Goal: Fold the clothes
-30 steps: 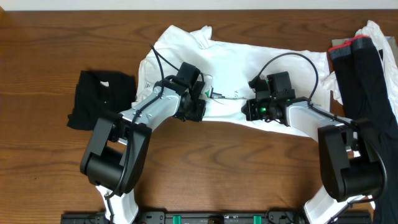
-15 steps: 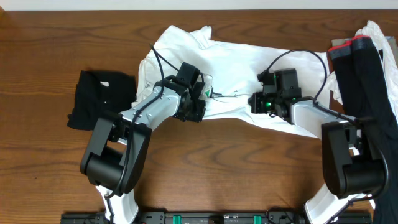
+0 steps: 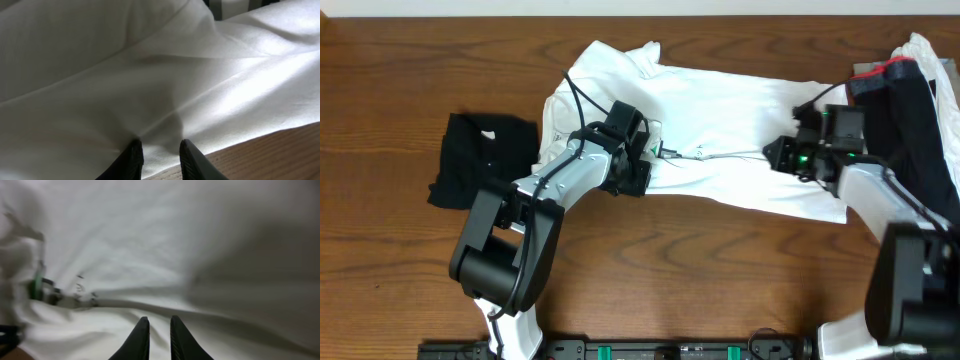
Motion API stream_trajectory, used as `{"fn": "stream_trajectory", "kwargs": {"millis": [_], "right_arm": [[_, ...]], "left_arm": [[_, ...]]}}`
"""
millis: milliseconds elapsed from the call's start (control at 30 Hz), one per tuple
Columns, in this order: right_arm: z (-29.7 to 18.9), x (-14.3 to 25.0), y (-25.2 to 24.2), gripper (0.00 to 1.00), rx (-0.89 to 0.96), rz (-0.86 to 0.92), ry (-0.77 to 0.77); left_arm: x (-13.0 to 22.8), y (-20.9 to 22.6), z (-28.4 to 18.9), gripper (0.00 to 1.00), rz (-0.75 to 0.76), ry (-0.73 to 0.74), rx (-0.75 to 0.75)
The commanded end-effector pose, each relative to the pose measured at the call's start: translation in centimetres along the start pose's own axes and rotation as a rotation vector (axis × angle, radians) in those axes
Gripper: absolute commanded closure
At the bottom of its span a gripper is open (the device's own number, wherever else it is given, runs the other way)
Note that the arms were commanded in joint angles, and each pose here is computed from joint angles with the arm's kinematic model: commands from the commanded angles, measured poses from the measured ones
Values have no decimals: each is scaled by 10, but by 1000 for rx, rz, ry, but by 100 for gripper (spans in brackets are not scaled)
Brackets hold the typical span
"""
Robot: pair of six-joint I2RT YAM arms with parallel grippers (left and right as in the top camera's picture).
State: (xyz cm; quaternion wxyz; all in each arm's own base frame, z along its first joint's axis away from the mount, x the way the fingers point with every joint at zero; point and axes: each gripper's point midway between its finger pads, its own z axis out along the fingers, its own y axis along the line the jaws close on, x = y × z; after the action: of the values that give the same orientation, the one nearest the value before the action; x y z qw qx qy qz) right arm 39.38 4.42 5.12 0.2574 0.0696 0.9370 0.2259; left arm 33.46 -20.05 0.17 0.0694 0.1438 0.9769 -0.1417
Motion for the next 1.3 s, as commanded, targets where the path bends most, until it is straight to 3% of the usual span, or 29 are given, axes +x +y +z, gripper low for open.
{"fn": "stream_trajectory", "kwargs": {"millis": [0, 200, 367, 700, 1267], "right_arm": [[-27, -9, 21, 85, -56, -37, -27], [-16, 50, 27, 91, -15, -33, 190], [7, 70, 14, 94, 78, -38, 250], [48, 60, -6, 96, 107, -8, 192], [42, 15, -20, 96, 77, 11, 41]], "left_arm": [[3, 12, 3, 72, -1, 13, -56], [2, 14, 3, 72, -1, 10, -66], [1, 13, 3, 72, 0, 7, -65], [2, 13, 3, 72, -1, 8, -66], [2, 13, 3, 72, 0, 8, -66]]}}
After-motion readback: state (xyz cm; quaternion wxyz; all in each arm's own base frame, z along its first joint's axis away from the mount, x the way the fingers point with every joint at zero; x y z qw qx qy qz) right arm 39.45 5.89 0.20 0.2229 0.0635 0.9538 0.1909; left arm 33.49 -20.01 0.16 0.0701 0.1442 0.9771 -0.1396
